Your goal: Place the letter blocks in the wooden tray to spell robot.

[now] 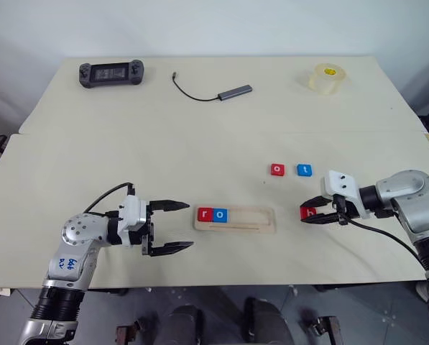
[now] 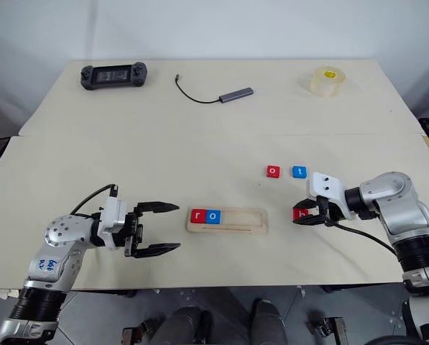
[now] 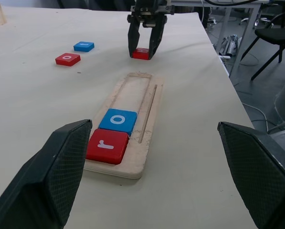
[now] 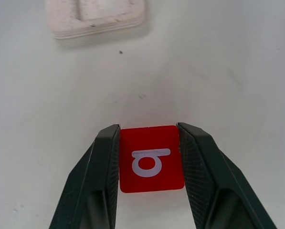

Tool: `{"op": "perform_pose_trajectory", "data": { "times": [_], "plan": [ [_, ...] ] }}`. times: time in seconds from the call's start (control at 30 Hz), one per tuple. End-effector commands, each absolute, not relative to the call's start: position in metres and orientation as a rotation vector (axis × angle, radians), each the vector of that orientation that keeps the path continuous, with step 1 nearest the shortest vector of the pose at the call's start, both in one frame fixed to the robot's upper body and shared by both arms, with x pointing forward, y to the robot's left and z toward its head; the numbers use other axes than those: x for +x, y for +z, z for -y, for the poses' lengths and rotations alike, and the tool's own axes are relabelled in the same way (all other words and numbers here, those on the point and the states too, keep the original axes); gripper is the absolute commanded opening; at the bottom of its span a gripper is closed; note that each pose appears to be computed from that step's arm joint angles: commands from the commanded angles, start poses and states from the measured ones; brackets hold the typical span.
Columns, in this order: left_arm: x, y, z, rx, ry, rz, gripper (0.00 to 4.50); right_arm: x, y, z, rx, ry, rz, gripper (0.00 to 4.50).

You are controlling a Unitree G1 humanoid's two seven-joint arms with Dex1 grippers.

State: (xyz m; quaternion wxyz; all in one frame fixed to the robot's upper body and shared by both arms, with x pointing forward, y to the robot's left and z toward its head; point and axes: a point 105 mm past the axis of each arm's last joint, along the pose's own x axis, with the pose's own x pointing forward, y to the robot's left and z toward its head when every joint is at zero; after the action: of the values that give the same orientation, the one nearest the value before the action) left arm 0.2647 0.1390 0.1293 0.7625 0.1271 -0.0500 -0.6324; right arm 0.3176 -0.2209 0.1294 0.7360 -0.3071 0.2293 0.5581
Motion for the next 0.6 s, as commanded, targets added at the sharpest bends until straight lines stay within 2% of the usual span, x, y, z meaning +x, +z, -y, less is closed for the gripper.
{"op": "perform_pose_trajectory", "data": {
  "times": [0.03, 0.17, 0.27, 0.4, 0.6],
  "plan": [
    [0.266, 0.137, -0.142, 0.298, -1.358, 0.147, 4.5, 0.317, 0.158, 0.208, -0.707, 1.258, -0.426, 1.43],
    [0.269, 0.138, -0.142, 0.304, -1.334, 0.156, 4.5, 0.309, 0.183, 0.167, -0.637, 1.338, -0.375, 1.43],
    [0.269, 0.137, -0.143, 0.303, -1.321, 0.157, 4.5, 0.301, 0.186, 0.141, -0.598, 1.378, -0.382, 1.43],
    [0.268, 0.135, -0.144, 0.296, -1.303, 0.154, 4.5, 0.296, 0.178, 0.1, -0.564, 1.407, -0.383, 1.43],
    [0.267, 0.134, -0.142, 0.289, -1.287, 0.154, 4.5, 0.304, 0.161, 0.068, -0.564, 1.357, -0.373, 1.43]
  ]
}}
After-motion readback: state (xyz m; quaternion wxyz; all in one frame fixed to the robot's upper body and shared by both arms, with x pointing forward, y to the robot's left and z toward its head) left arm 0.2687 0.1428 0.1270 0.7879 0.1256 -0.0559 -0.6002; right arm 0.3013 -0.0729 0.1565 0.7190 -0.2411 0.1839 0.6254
